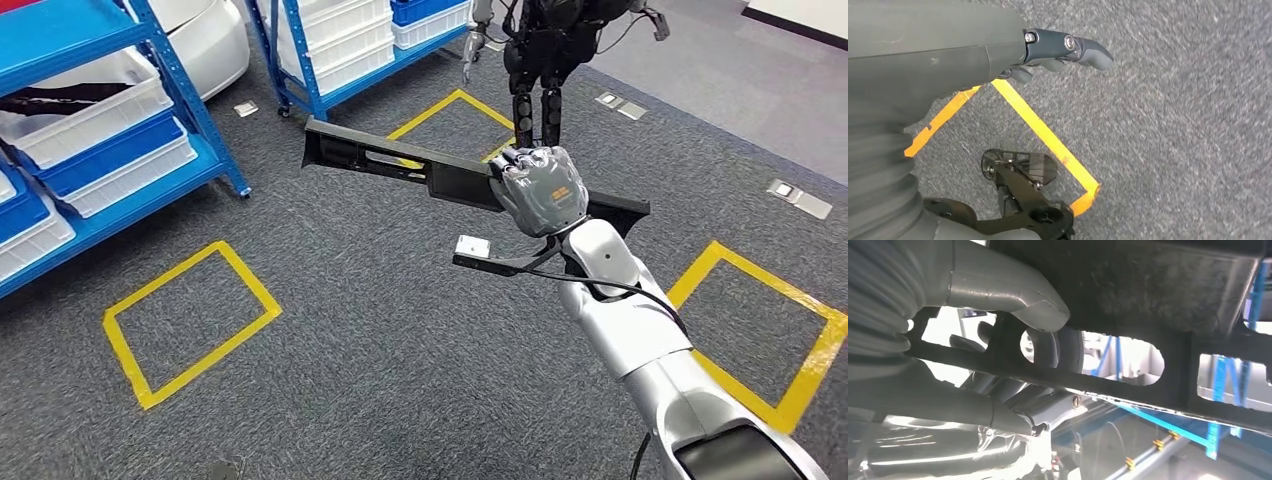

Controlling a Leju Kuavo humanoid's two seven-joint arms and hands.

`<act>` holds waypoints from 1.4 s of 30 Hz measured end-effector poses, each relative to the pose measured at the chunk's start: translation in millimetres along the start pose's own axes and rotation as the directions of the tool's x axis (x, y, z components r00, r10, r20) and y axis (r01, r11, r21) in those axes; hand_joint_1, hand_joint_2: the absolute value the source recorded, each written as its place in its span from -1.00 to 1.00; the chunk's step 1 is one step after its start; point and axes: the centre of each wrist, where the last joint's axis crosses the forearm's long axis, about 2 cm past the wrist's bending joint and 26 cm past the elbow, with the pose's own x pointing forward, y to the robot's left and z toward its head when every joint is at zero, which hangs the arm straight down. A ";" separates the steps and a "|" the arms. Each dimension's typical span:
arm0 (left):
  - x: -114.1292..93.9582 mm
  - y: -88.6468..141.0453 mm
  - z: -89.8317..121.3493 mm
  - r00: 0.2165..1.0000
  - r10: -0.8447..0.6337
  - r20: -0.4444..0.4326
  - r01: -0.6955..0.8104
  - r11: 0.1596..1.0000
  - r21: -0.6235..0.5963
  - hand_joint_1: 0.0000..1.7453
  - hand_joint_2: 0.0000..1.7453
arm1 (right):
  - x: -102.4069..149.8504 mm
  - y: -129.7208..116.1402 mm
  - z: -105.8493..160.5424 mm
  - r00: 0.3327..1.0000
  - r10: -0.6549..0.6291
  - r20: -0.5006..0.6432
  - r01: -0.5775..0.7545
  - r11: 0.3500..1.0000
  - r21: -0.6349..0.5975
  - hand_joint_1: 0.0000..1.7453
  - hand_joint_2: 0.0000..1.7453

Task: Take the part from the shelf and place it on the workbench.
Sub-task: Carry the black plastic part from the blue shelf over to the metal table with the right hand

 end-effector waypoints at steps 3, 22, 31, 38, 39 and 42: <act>0.1 1.5 -0.5 1.000 -0.005 0.000 0.005 1.000 0.001 -1.00 1.00 | 0.0 0.2 0.1 1.000 0.002 0.001 -0.002 1.000 0.000 1.00 1.00; -3.9 8.2 -0.1 1.000 -0.007 0.009 0.007 1.000 0.008 -1.00 1.00 | 2.9 1.6 18.9 0.999 0.031 -0.014 -0.031 1.000 -0.003 1.00 1.00; -7.7 13.4 0.8 1.000 0.013 -0.004 -0.013 1.000 0.026 -1.00 1.00 | -5.5 -2.9 32.4 0.998 0.057 -0.023 -0.056 0.998 0.014 1.00 1.00; -7.5 22.3 -1.4 1.000 0.023 -0.003 -0.022 0.998 0.057 -1.00 1.00 | -17.5 -7.0 40.9 0.996 0.080 -0.036 -0.079 0.997 0.013 1.00 1.00; -7.1 22.8 -1.7 1.000 0.028 -0.001 -0.028 0.998 0.064 -1.00 1.00 | -20.0 -7.7 42.4 0.996 0.085 -0.037 -0.085 0.996 0.014 1.00 1.00; -8.4 24.3 -1.2 0.998 0.056 -0.003 -0.055 0.994 0.091 -1.00 1.00 | -28.2 -12.4 42.5 0.994 0.103 -0.041 -0.102 0.995 0.008 1.00 1.00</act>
